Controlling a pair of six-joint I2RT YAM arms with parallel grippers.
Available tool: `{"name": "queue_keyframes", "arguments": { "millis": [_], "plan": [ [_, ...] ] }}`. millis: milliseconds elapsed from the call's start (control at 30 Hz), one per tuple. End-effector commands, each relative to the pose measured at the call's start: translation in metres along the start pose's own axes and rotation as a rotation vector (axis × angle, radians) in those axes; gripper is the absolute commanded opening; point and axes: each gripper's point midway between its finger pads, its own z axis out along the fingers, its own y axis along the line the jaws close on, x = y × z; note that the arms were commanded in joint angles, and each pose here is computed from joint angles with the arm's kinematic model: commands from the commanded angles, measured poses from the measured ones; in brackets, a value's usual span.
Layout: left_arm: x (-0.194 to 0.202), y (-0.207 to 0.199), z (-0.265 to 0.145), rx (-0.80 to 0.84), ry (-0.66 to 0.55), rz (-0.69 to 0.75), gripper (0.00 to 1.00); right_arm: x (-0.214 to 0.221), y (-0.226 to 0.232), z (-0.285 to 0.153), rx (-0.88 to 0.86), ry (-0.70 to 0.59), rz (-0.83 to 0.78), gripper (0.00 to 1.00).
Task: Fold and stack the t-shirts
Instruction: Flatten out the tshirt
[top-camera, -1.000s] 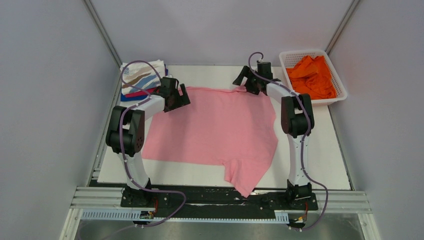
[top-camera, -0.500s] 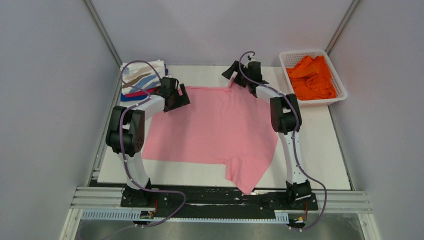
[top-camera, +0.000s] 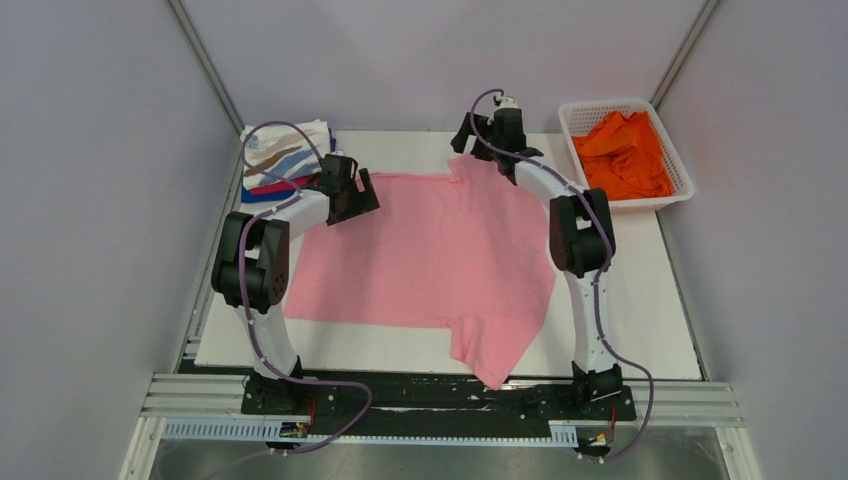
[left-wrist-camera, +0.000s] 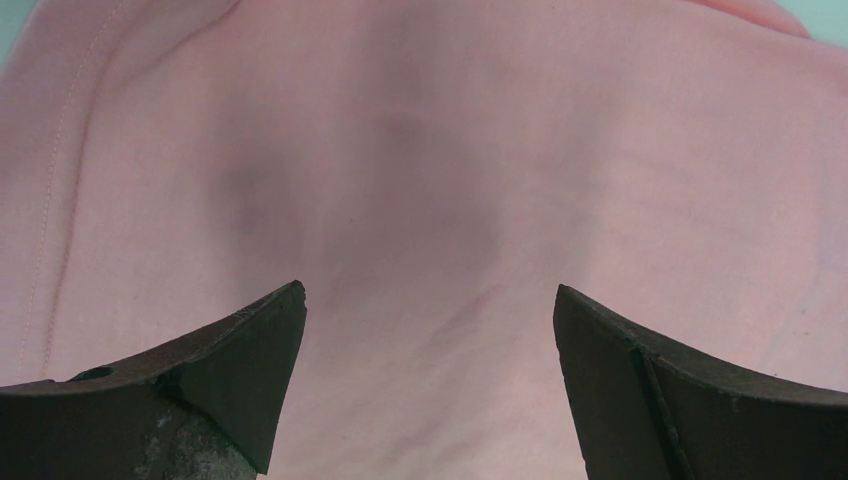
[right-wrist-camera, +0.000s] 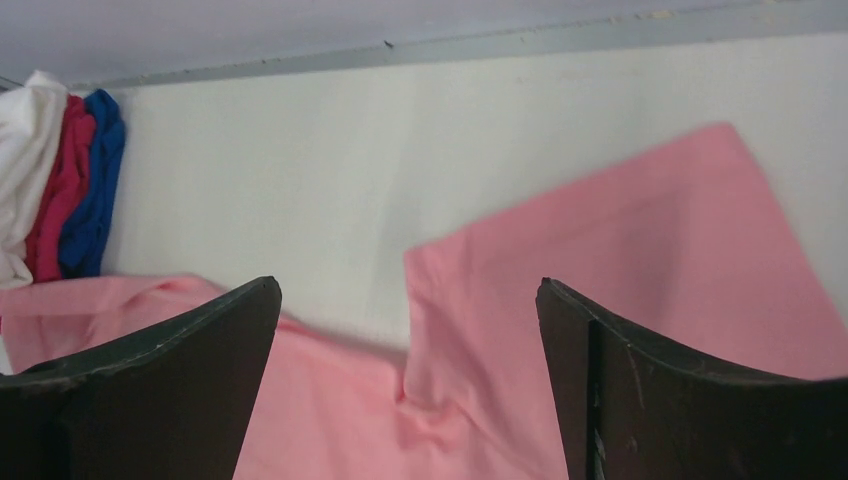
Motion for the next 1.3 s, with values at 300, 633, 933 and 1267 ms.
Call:
{"name": "queue_keyframes", "arguments": {
  "millis": [300, 633, 933, 1267],
  "plan": [
    [0.007, -0.005, -0.026, 0.049, -0.018, -0.051, 1.00, 0.071, -0.053, -0.150, 0.336, 0.234, 0.082, 1.00],
    [0.023, 0.003, -0.012, 0.022, 0.018, -0.054, 1.00, 0.089, -0.104, -0.112, 0.445, 0.286, 0.104, 1.00],
    [0.027, -0.003, -0.001, 0.043, 0.045, -0.066, 1.00, 0.093, -0.155, -0.103, 0.553, 0.324, 0.135, 1.00],
    [0.031, -0.024, 0.023, 0.072, 0.093, -0.071, 1.00, 0.060, -0.196, -0.087, 0.582, 0.280, 0.198, 1.00]
  ]
}}
